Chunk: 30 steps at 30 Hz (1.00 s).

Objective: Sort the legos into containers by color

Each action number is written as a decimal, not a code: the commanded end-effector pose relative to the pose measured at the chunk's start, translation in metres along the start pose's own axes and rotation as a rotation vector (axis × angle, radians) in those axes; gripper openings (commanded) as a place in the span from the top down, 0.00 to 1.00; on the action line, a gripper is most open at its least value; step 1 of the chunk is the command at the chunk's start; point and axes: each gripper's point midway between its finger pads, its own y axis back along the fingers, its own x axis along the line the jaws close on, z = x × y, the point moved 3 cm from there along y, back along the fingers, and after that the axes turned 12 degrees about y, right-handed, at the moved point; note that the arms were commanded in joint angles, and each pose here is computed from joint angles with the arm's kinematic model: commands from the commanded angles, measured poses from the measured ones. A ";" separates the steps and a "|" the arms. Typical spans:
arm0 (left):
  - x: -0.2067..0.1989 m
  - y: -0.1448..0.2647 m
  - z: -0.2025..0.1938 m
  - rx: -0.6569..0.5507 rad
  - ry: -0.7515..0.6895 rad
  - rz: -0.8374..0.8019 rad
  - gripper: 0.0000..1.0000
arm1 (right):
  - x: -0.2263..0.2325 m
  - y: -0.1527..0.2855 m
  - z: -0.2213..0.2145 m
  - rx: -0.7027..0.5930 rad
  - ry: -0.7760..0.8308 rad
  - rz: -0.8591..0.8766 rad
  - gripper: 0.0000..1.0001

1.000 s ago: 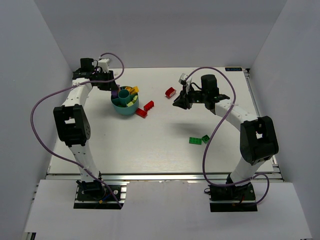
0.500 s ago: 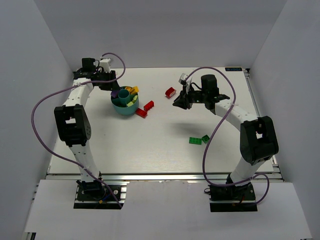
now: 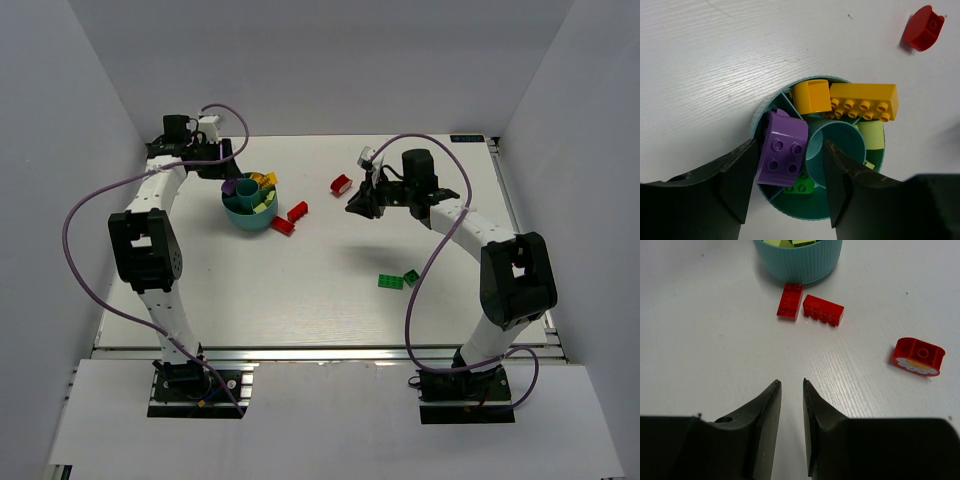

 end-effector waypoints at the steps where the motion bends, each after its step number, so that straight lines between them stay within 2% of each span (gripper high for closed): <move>1: -0.022 0.030 0.047 -0.152 -0.034 -0.009 0.34 | -0.004 0.012 0.023 -0.043 0.062 -0.035 0.70; 4: -0.028 0.043 0.064 -0.228 -0.016 -0.004 0.27 | -0.005 0.013 0.025 -0.042 0.071 -0.037 0.69; 7: -0.033 0.066 0.080 -0.325 0.025 0.018 0.18 | -0.007 0.014 0.027 -0.030 0.081 -0.044 0.61; 9: -0.041 0.091 0.097 -0.437 0.068 0.026 0.02 | -0.012 0.017 0.030 -0.027 0.134 -0.069 0.33; 10: -0.034 0.092 0.087 -0.440 0.109 0.032 0.02 | -0.013 0.020 0.034 -0.031 0.169 -0.076 0.13; 11: -0.043 0.112 0.098 -0.522 0.149 0.011 0.02 | -0.015 0.021 0.037 -0.036 0.244 -0.075 0.11; 14: -0.035 0.119 0.081 -0.558 0.316 0.014 0.02 | -0.022 0.023 0.046 -0.047 0.361 -0.079 0.11; 15: -0.039 0.131 0.080 -0.580 0.340 0.013 0.02 | -0.016 0.022 0.038 -0.018 0.398 -0.024 0.11; 16: -0.034 0.135 0.075 -0.579 0.375 0.025 0.02 | -0.024 0.021 0.049 -0.018 0.448 0.010 0.11; 18: -0.028 0.134 0.053 -0.529 0.452 0.043 0.02 | -0.021 0.021 0.056 -0.035 0.511 0.123 0.20; 19: -0.028 0.146 0.049 -0.545 0.472 0.054 0.02 | -0.009 0.018 0.035 0.018 0.402 0.213 0.24; 20: -0.023 0.142 0.031 -0.512 0.511 0.062 0.02 | -0.018 0.021 0.058 0.005 0.432 0.218 0.39; 22: -0.023 0.160 0.016 -0.529 0.527 0.080 0.02 | -0.009 0.019 0.042 0.072 0.326 0.295 0.60; 23: -0.014 0.156 -0.006 -0.503 0.566 0.107 0.02 | -0.014 0.022 0.046 0.104 0.338 0.288 0.77; 24: -0.005 0.164 -0.015 -0.521 0.596 0.138 0.02 | -0.010 0.022 0.040 0.140 0.323 0.302 0.81; 25: -0.007 0.177 -0.022 -0.549 0.603 0.155 0.02 | -0.007 0.024 0.035 0.171 0.320 0.309 0.83; 26: 0.001 0.178 -0.035 -0.540 0.641 0.206 0.06 | -0.002 0.028 0.017 0.238 0.298 0.316 0.74; 28: 0.007 0.175 -0.057 -0.509 0.669 0.252 0.10 | 0.005 0.039 0.015 0.272 0.336 0.296 0.57; 29: 0.000 0.177 -0.058 -0.515 0.664 0.218 0.16 | 0.004 0.043 0.008 0.301 0.395 0.288 0.47; 30: -0.002 0.176 -0.063 -0.508 0.667 0.207 0.22 | 0.017 0.047 -0.008 0.327 0.401 0.322 0.42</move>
